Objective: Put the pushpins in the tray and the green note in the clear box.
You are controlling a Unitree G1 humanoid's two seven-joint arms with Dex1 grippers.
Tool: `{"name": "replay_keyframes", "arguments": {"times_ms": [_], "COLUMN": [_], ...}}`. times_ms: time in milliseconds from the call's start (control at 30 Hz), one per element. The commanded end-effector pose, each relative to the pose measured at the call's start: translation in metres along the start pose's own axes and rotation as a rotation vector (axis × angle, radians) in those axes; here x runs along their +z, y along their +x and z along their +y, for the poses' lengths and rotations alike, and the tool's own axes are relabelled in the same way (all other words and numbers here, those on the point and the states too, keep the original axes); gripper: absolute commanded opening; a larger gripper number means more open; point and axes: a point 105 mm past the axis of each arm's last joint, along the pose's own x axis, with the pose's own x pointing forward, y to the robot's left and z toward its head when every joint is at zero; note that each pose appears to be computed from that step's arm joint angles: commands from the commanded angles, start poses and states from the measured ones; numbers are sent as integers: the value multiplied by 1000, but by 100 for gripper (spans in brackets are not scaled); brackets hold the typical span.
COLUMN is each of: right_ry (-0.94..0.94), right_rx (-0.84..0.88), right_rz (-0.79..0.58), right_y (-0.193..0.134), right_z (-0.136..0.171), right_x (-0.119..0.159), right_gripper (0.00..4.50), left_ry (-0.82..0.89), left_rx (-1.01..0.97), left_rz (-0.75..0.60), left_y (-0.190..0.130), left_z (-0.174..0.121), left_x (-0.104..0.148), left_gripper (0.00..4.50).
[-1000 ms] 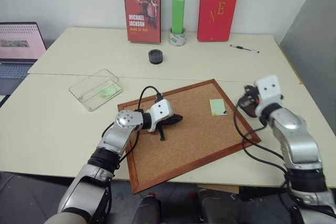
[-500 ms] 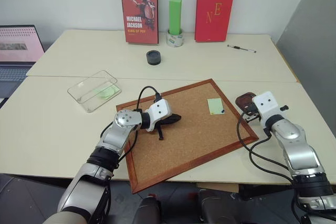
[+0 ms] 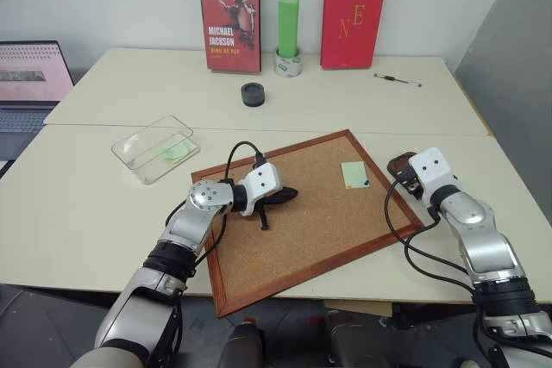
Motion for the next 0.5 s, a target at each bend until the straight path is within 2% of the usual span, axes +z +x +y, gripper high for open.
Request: {"name": "replay_keyframes", "arguments": {"times_ms": [33,133,300,500], "right_ry": [140,239,320,332], "right_rx": [51,157,227,216], "right_rz": [-134,-142,-111,-97], "right_y": [-17,-29,-35,-24], "right_z": [6,29,56,67], "right_x": [34,35,27,23], "right_gripper": [338,338,338,338], "left_ry": [-28,-27,-23,-19], "left_rx": [-10,-10,-10,-10], "left_rz": [83,84,87,89], "left_y": [-1,-1,-1,-1], "left_z": [-6,-5,-3,-1], "left_x": [-22,-22,-22,-22], "left_gripper": [10,10,10,10]}}
